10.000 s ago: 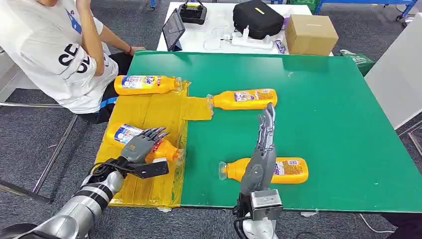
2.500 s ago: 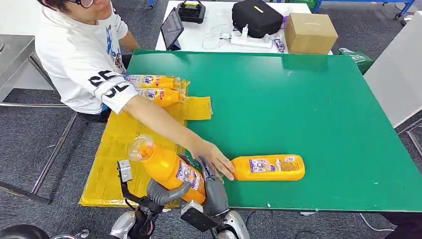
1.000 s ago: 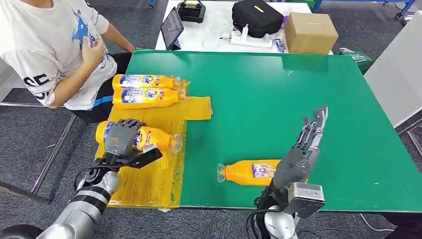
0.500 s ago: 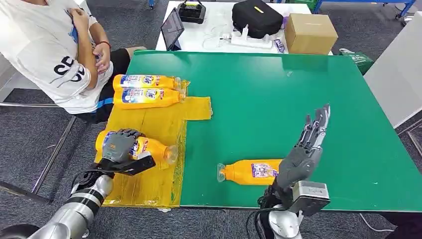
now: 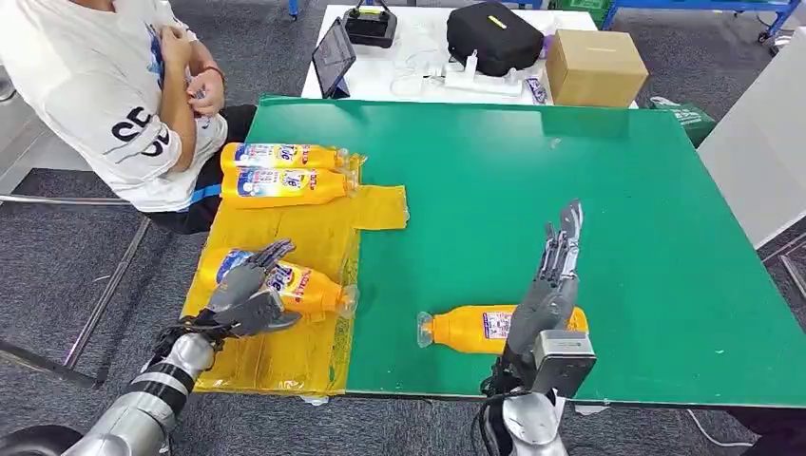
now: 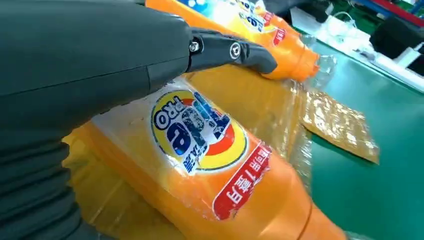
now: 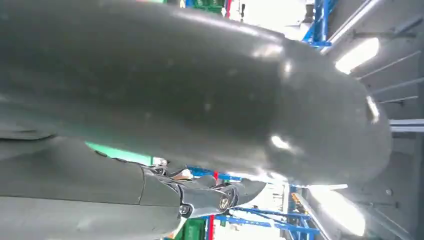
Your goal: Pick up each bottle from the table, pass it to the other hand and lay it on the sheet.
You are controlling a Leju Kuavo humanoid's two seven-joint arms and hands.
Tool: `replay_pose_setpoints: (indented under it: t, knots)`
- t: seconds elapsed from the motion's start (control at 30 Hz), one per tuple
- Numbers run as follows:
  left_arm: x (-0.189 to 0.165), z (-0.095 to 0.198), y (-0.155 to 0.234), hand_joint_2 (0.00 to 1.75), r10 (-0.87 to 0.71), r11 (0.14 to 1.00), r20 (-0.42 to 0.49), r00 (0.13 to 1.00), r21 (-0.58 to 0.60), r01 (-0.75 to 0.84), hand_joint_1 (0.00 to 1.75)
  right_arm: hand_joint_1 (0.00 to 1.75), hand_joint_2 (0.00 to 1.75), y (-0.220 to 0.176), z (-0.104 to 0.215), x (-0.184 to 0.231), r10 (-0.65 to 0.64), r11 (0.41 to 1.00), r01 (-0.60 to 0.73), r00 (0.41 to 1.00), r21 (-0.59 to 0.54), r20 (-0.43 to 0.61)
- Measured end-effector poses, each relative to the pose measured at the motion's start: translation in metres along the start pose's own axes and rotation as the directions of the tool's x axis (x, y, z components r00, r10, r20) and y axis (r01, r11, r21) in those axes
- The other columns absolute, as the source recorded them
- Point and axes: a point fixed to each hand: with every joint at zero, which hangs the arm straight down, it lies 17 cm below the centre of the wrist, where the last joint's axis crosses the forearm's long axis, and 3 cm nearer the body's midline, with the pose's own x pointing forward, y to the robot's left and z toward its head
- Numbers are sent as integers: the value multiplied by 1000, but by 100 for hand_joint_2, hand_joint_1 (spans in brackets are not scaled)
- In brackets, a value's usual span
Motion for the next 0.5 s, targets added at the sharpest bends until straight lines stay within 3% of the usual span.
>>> replay_pose_setpoints:
  t: [0.27, 0.37, 0.4, 0.5]
  knots:
    - [11, 9, -10, 0, 126, 991, 53, 991, -56, -123, 0, 0, 0, 5, 4, -14, 4, 1000, -3, 999, 17, -33]
    - [21, 13, -5, 0, 226, 974, 84, 970, -18, -226, 0, 0, 0, 7, 7, -20, 6, 1000, -5, 999, 28, -51]
    - [24, 13, -1, 175, 257, 965, 94, 962, 23, -260, 0, 0, 0, 8, 9, -21, 9, 999, -7, 998, 33, -56]
    - [30, 13, 42, 175, 314, 893, 131, 940, 296, -339, 0, 0, 0, 17, 15, -31, 43, 996, -36, 995, 76, -89]
